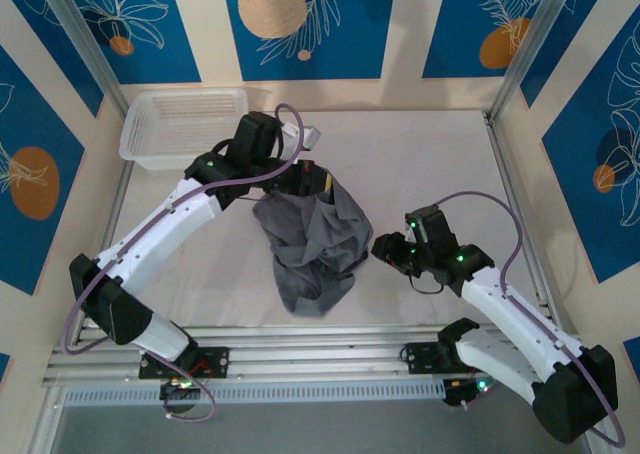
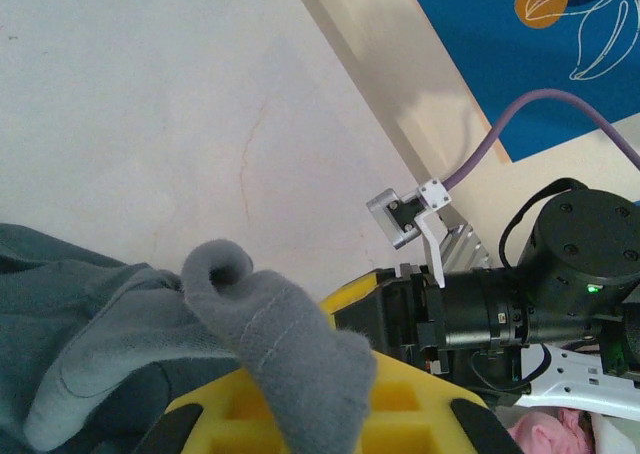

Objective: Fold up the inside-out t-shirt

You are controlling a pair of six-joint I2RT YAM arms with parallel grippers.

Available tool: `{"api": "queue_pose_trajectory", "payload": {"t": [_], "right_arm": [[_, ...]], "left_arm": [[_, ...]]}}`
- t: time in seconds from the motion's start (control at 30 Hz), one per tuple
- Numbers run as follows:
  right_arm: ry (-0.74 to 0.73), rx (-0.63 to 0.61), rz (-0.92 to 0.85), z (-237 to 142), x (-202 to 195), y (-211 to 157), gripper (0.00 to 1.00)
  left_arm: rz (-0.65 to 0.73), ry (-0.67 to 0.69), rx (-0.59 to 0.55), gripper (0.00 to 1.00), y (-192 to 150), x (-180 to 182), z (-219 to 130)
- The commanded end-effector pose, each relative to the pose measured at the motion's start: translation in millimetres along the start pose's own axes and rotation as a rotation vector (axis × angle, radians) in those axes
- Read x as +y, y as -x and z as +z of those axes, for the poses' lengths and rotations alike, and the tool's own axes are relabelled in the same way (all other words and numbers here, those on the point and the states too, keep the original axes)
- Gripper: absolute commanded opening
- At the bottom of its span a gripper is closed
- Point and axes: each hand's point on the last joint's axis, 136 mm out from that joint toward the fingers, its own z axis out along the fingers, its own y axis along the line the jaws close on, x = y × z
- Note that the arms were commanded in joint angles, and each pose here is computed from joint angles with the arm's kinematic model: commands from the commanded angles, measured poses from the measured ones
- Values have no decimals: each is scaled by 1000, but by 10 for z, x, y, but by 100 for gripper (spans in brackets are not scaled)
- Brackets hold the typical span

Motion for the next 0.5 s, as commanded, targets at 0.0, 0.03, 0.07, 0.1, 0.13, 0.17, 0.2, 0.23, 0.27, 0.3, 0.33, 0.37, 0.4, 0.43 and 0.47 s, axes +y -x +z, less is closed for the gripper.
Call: {"api": "queue_pose_trajectory", "payload": {"t": [0.0, 0.03, 0.07, 0.1, 0.13, 0.17, 0.2, 0.23, 0.27, 0.3, 0.33, 0.37, 0.4, 0.43, 0.47], "right_arm": [[170, 19, -95, -155, 498, -29, 48], [204, -22, -142, -215, 669, 8, 51], [222, -68, -187, -259, 799, 48, 55], [247, -125, -245, -313, 969, 95, 59], [256, -185, -305, -357, 1118, 160, 63], [247, -227, -347, -370, 1208, 219, 66], [229, -271, -383, -386, 1294, 303, 67], [197, -319, -397, -403, 1335, 419, 68], [164, -364, -393, -411, 1329, 527, 69], [147, -414, -385, -425, 1332, 639, 69], [156, -452, -382, -440, 1354, 730, 68], [175, -463, -373, -448, 1380, 782, 66], [207, -448, -374, -443, 1434, 805, 65], [234, -422, -378, -433, 1496, 804, 65], [248, -395, -389, -410, 1544, 788, 66]], "left_arm": [[31, -15, -6, 0, -17, -58, -33], [29, -17, -5, 0, -23, -62, -31], [27, -17, -5, 0, -24, -58, -27], [26, -19, -5, 0, -25, -60, -22], [26, -22, -6, 0, -25, -69, -18], [25, -22, -6, 0, -27, -66, -9], [23, -24, -6, 0, -24, -67, -2], [23, -29, -3, 0, -27, -78, 10], [23, -32, -2, 0, -27, -85, 12], [22, -34, 1, 0, -28, -90, 12], [22, -37, 3, 0, -31, -90, 16], [24, -39, 5, 0, -35, -98, 19], [25, -38, 6, 0, -40, -97, 17], [25, -38, 9, 0, -42, -93, 19], [28, -37, 11, 0, -47, -91, 24]]}}
